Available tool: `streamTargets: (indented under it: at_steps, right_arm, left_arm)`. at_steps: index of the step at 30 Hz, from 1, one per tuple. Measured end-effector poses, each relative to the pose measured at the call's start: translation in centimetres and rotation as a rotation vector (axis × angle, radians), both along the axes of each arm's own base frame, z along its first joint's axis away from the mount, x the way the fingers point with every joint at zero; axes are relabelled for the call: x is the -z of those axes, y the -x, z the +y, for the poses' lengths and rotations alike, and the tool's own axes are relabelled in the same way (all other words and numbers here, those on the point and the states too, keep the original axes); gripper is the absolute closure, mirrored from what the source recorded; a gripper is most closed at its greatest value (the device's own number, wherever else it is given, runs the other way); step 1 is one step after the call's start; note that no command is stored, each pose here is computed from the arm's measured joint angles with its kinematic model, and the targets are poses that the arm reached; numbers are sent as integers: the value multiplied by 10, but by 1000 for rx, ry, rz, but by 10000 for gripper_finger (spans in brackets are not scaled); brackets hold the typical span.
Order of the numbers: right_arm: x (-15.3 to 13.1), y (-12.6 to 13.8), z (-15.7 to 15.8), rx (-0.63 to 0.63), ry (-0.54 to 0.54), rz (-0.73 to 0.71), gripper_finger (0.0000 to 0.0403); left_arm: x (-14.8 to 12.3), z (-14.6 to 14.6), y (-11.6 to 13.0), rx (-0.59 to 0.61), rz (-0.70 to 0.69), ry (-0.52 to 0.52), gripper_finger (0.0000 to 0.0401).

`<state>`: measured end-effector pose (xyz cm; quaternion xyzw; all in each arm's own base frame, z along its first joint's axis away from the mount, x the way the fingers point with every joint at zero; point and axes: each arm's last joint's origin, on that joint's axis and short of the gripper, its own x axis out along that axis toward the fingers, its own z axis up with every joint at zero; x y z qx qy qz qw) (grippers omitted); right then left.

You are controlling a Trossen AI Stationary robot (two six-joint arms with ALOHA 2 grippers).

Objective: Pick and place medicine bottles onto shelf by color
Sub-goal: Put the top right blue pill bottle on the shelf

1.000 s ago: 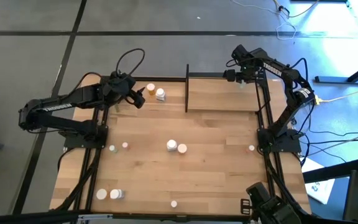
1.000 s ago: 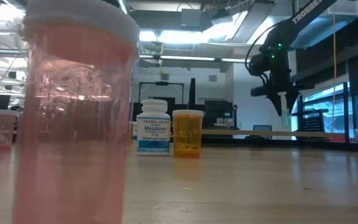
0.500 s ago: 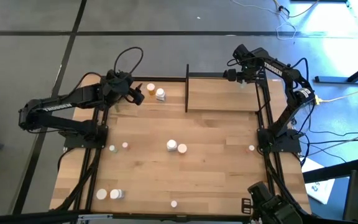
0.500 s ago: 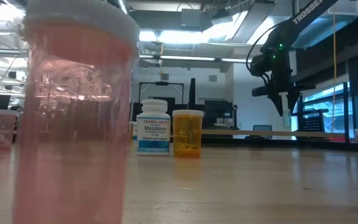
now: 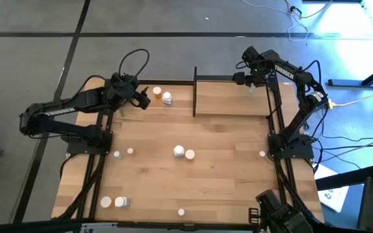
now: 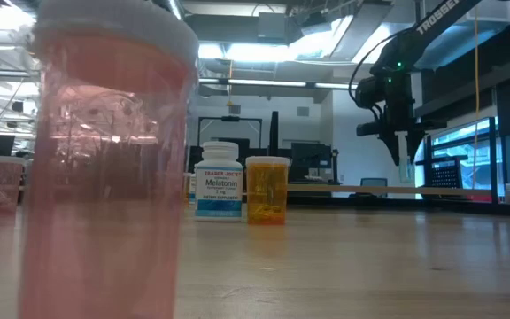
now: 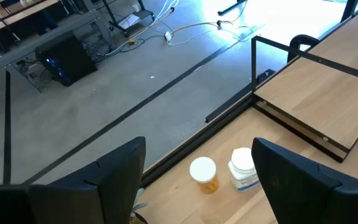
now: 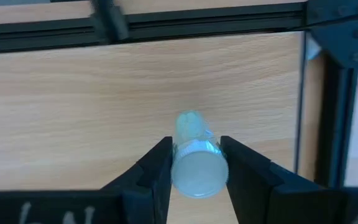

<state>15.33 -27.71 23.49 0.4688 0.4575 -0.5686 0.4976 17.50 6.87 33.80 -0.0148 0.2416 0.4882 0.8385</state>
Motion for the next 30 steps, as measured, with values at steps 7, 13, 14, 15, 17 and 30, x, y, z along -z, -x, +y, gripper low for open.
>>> streamTargets:
  at_steps: [7, 13, 14, 15, 17, 30]
  right_arm:
    - [1, -1, -1, -4, 0, -30, 274]
    - [12, 0, 2, -11, -13, -35, 274]
    - [12, 0, 2, -15, -14, -35, 274]
    - [12, 0, 2, -16, -14, -34, 274]
    - [12, 0, 2, -16, -13, -34, 274]
    - [13, 0, 2, -26, -8, -35, 271]
  left_arm:
    - [0, 0, 0, 0, 1, 0, 112]
    - [0, 0, 0, 0, 2, 0, 112]
    - [0, 0, 0, 0, 2, 0, 112]
    - [0, 0, 0, 0, 2, 1, 112]
    - [0, 0, 0, 0, 2, 0, 112]
    - [0, 0, 0, -1, 2, -1, 112]
